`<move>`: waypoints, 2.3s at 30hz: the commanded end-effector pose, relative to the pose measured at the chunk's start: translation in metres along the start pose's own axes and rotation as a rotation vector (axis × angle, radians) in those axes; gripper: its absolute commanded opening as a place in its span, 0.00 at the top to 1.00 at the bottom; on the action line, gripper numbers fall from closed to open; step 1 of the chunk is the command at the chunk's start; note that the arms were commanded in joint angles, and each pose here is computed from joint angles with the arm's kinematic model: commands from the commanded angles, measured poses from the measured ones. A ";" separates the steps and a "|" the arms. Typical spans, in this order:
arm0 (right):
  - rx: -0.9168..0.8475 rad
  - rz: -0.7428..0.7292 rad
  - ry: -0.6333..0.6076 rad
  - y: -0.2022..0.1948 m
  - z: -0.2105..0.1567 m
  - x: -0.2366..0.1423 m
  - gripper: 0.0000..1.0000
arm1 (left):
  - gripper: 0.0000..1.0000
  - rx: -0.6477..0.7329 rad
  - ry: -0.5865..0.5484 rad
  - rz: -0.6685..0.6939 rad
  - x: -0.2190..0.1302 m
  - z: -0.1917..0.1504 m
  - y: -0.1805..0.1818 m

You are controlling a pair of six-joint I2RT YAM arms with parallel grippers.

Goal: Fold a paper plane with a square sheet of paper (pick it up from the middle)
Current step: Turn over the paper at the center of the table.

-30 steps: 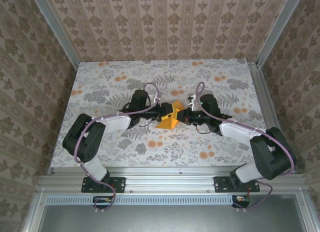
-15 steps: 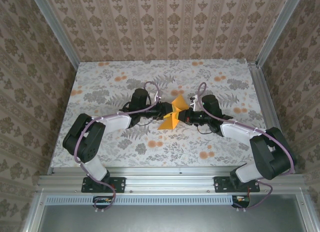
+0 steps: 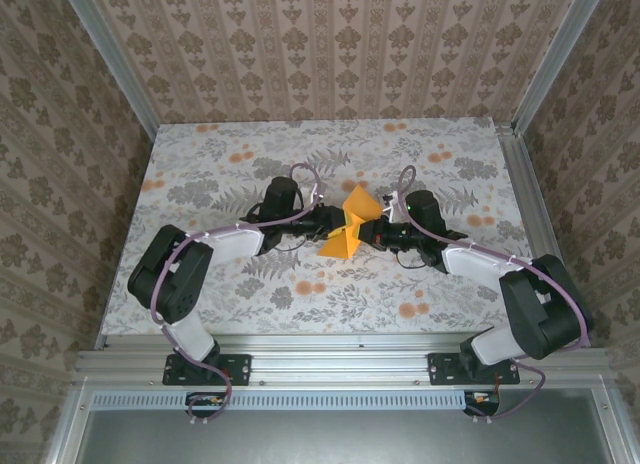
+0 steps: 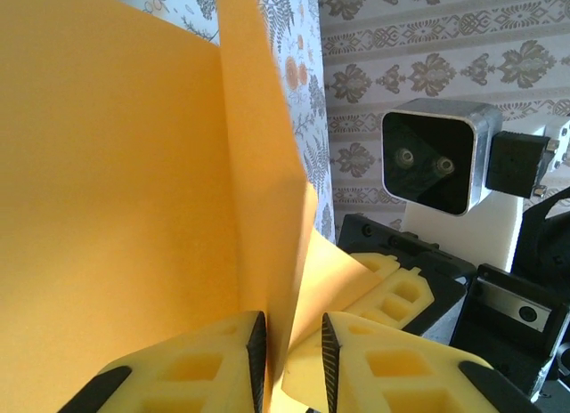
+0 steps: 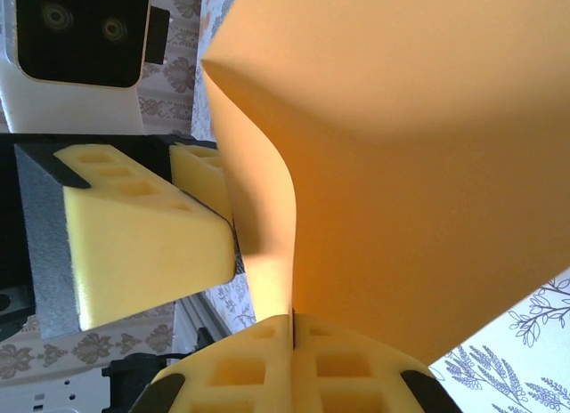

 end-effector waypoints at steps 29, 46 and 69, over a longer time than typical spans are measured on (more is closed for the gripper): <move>0.033 -0.038 -0.062 -0.005 -0.010 -0.027 0.54 | 0.95 0.038 -0.024 0.008 0.003 0.014 -0.009; 0.246 0.166 -0.186 0.002 -0.013 -0.021 0.32 | 0.97 0.006 -0.044 -0.027 0.011 0.015 -0.011; 0.310 0.233 -0.162 0.005 -0.010 -0.015 0.72 | 0.97 -0.013 -0.042 -0.002 0.009 0.006 0.006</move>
Point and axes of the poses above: each hand's point on the last joint's axis, 136 mm out from that joint toward the fingers, its own x axis out along the fingers, its own y axis along the line the jaws close on, z = x × y, the point moved 5 cm from there along -x, back along the fingers, and after that the axes turned 5 degrees about x, right-handed, at the moved point
